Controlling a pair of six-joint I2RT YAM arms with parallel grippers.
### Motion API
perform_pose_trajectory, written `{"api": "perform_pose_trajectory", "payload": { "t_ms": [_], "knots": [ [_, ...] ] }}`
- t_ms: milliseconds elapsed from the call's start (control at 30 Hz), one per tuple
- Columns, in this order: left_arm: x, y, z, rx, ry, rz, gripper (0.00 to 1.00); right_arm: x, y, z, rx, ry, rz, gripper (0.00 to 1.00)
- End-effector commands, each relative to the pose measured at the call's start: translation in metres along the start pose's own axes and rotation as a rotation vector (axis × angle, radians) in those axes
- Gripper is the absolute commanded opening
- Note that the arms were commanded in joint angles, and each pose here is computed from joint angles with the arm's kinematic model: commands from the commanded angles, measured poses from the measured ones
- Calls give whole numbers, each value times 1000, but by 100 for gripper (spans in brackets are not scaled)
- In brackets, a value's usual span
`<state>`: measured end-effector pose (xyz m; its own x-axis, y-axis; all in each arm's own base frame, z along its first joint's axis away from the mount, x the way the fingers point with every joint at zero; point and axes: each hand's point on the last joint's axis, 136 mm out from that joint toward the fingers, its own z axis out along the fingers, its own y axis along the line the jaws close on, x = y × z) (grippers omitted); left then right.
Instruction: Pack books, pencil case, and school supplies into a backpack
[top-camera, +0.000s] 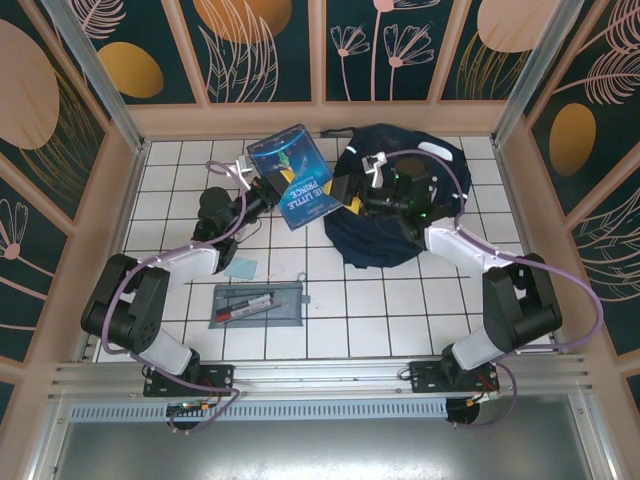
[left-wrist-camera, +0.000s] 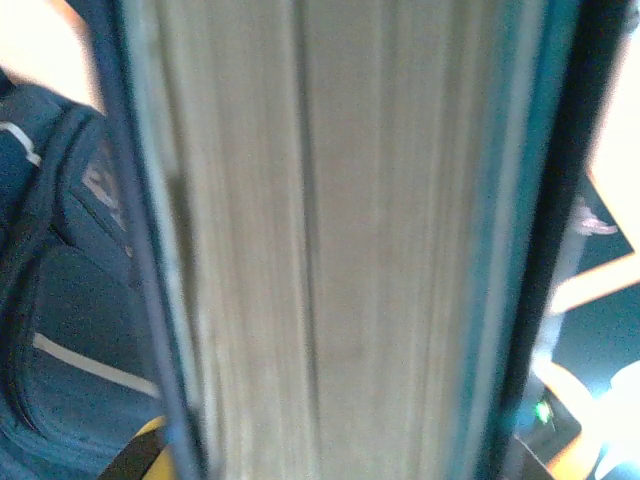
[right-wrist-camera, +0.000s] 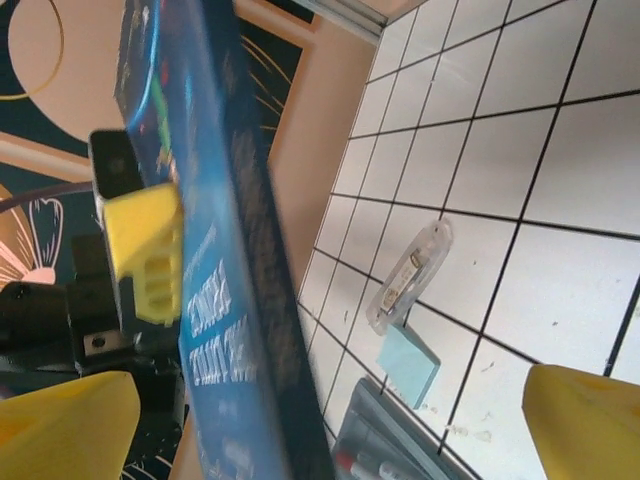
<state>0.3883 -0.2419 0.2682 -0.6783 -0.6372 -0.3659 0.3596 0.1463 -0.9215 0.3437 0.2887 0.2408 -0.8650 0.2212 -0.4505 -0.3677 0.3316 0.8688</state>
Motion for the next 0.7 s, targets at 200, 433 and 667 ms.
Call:
{"api": "perform_pose_trajectory", "payload": {
  "t_ms": [200, 433, 667],
  "knots": [
    [-22, -33, 1, 133, -201, -50, 0, 10, 53, 16, -175, -161, 22, 98],
    [-8, -28, 6, 128, -161, -97, 0, -4, 64, 16, -229, -240, -18, 69],
    [5, -30, 13, 150, -97, -110, 50, -10, 59, 20, -199, -238, -29, 0]
  ]
}}
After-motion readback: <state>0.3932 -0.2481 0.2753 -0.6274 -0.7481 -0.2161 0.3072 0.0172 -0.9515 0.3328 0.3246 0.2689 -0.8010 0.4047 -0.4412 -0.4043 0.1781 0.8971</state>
